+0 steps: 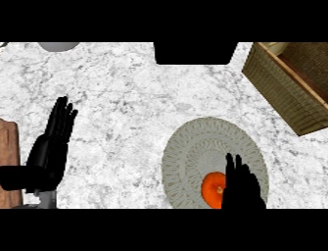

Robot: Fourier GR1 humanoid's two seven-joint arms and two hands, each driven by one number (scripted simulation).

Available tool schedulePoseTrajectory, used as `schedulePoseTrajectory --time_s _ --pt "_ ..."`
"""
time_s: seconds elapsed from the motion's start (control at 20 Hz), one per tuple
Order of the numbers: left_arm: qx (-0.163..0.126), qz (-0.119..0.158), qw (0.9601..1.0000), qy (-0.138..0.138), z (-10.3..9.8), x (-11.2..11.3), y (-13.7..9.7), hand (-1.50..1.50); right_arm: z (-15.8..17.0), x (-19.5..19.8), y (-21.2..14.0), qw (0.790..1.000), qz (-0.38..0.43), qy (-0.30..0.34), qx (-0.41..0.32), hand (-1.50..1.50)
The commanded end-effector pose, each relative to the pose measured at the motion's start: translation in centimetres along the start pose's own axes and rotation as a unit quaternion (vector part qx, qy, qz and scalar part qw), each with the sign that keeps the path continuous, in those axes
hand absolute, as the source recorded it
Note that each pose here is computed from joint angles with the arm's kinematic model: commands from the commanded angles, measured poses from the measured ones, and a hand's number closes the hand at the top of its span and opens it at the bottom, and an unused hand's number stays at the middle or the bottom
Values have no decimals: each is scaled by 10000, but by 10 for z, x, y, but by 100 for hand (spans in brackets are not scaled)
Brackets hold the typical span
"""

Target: Pick the squash from the placemat and place it in the basket

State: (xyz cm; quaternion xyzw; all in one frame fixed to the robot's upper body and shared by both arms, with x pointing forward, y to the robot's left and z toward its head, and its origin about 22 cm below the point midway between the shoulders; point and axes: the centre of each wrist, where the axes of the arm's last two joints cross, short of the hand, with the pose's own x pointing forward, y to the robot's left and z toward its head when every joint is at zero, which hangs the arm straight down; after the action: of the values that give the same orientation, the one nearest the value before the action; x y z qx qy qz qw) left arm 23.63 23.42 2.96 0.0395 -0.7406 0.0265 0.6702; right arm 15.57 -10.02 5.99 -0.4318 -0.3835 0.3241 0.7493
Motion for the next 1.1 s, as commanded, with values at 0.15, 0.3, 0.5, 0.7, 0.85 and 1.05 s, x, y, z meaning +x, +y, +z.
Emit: schedulePoseTrajectory --time_s 0.15,0.3,0.5,0.7,0.85,1.05 --pt "-33 31 10000 -26 6 4 5 0 3 17 -3 9981 -77 599 120 -150" --pt "-27 -43 10000 43 -6 3 2 0 -17 9 8 9978 -116 638 145 -150" --pt "-92 -47 9999 -78 -2 10 14 0 -28 6 17 9975 -168 671 114 -150" --pt "69 22 10000 -22 1 0 -3 0 -32 6 26 9975 -154 691 49 -150" --pt "83 -92 9999 -38 -15 -5 4 0 -29 10 7 9971 -275 711 0 -150" --pt "-17 -8 10000 -9 4 9 -4 0 -40 2 23 9971 39 530 548 150"
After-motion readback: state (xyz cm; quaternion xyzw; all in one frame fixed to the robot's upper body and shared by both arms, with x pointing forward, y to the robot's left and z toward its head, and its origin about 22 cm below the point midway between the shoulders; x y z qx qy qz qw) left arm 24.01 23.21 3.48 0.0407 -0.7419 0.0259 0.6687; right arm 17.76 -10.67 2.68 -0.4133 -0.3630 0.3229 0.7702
